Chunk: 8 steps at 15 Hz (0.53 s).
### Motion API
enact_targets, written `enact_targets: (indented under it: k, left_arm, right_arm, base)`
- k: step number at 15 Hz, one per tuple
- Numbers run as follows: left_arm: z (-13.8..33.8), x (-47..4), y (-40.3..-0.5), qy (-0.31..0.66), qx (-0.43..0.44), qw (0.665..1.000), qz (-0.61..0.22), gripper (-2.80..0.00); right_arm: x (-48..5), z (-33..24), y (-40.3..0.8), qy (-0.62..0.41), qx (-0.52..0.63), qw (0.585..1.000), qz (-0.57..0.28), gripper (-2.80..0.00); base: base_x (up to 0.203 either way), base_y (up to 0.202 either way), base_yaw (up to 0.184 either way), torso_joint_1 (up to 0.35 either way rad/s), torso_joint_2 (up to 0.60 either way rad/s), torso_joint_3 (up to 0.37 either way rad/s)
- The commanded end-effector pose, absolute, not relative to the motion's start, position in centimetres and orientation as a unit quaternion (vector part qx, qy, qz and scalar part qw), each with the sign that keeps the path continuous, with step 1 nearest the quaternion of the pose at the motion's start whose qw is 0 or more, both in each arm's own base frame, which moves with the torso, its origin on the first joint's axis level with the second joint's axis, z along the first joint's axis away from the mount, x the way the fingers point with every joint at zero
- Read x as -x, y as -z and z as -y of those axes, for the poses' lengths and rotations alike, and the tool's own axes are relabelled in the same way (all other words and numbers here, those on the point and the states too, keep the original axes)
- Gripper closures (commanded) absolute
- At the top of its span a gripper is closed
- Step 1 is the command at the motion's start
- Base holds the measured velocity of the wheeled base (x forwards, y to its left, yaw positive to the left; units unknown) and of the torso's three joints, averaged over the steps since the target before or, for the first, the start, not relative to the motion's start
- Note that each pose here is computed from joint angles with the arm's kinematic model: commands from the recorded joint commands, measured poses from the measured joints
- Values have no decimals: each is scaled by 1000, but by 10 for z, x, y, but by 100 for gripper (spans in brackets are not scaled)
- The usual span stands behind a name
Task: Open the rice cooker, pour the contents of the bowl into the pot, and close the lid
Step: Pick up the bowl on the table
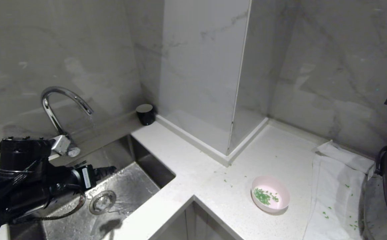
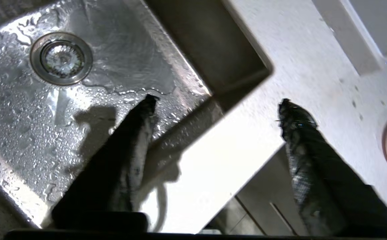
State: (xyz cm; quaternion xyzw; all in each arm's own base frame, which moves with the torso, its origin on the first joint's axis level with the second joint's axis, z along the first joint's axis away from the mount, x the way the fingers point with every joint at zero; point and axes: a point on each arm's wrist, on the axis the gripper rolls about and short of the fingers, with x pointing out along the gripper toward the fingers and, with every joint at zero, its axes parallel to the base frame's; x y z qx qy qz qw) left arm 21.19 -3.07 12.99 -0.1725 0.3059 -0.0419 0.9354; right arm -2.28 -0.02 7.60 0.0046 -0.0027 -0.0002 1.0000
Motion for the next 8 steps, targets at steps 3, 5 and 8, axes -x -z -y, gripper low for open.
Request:
enact_targets:
  k: [3, 5, 8]
  left_arm:
    - [33, -165, -155, 82, 160, 955, -235, 0]
    - [30, -143, -165, 99, 152, 964, -195, 0]
    - [26, -112, -167, 118, 137, 972, -153, 0]
  right_arm:
    - [23, 0, -76, 0, -5, 1000, 2, 0]
    - [23, 0, -76, 0, -5, 1000, 2, 0]
    - [23, 0, -76, 0, -5, 1000, 2, 0]
  base:
    - [0, 0, 0, 0, 0, 0]
    - [0, 0, 0, 0, 0, 0]
    - [0, 0, 0, 0, 0, 0]
